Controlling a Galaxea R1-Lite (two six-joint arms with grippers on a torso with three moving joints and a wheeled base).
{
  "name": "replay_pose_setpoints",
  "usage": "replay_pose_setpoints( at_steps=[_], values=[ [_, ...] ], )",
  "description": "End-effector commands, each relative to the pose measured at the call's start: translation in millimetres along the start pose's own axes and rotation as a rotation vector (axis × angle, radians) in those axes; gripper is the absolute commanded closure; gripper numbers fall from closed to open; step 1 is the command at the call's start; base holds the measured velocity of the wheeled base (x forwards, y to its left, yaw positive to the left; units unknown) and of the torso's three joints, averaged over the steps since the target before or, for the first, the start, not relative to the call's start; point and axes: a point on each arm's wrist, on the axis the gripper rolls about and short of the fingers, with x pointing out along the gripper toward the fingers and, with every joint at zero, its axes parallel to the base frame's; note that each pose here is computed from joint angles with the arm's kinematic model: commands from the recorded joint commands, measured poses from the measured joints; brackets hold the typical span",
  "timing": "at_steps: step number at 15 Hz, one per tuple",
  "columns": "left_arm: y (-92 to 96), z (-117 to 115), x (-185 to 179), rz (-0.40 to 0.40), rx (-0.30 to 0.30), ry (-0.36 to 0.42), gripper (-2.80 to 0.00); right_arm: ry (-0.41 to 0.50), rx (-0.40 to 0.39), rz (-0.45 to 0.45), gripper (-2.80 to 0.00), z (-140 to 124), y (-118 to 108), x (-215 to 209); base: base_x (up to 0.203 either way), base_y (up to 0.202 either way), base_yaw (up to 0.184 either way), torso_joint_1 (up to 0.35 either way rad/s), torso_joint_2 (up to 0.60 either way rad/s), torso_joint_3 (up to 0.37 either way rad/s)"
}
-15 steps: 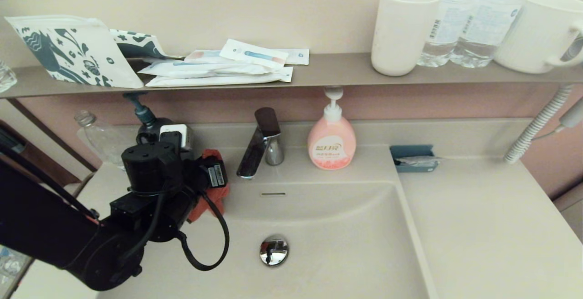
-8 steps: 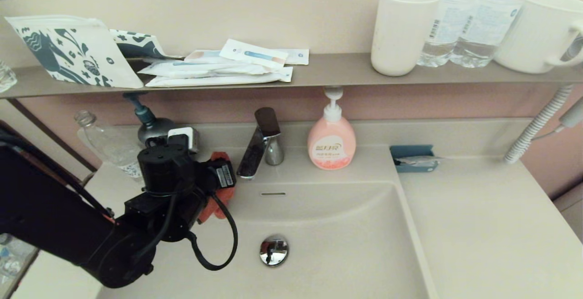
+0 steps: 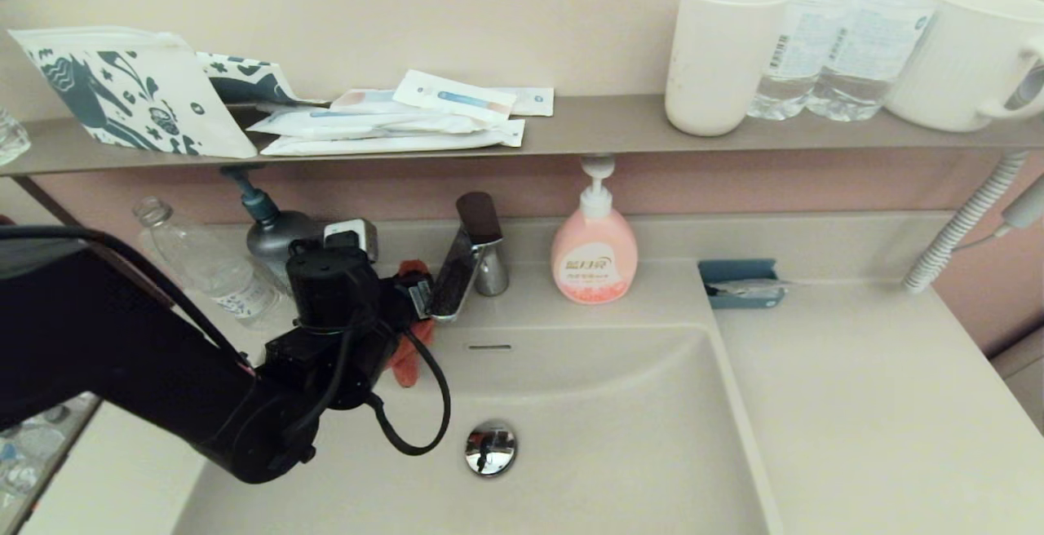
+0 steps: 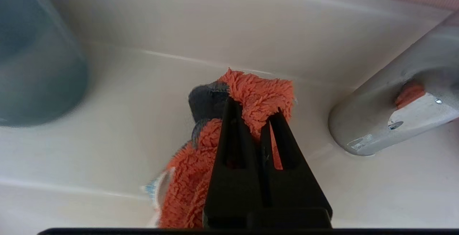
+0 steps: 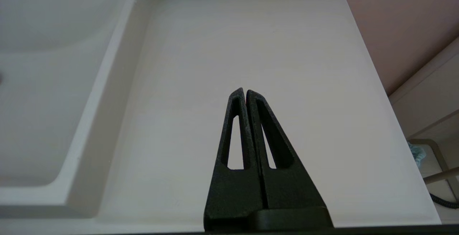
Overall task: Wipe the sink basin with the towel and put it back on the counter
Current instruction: Wipe the sink
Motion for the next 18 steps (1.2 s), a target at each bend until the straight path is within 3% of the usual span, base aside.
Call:
replay_pose_setpoints(
  at_steps=[1,8,13,18],
  values=[
    [-2.7,-5.0,3.7,-0.001,-0.011,0.007,0.0,0.001,0.0,0.001,0.0,0.0,0.0,0.1,0.0,0.0,0.0,0.0,0.0,0.0],
    [-26.3,-12.5,0.7,-0.039,-0.059,0.029,0.0,0.001,0.0,0.001,0.0,0.0,0.0,0.1,0.0,0.0,0.0,0.0,0.0,0.0],
    [2.3,-7.2,16.7,0.035,-0.064,0.019,0.0,0.001,0.0,0.001,0.0,0.0,0.0,0.1,0.0,0.0,0.0,0.0,0.0,0.0],
    [16.6,-4.7,23.4,0.038,-0.064,0.021,0.0,0.001,0.0,0.001,0.0,0.0,0.0,0.1,0.0,0.0,0.0,0.0,0.0,0.0]
  ],
)
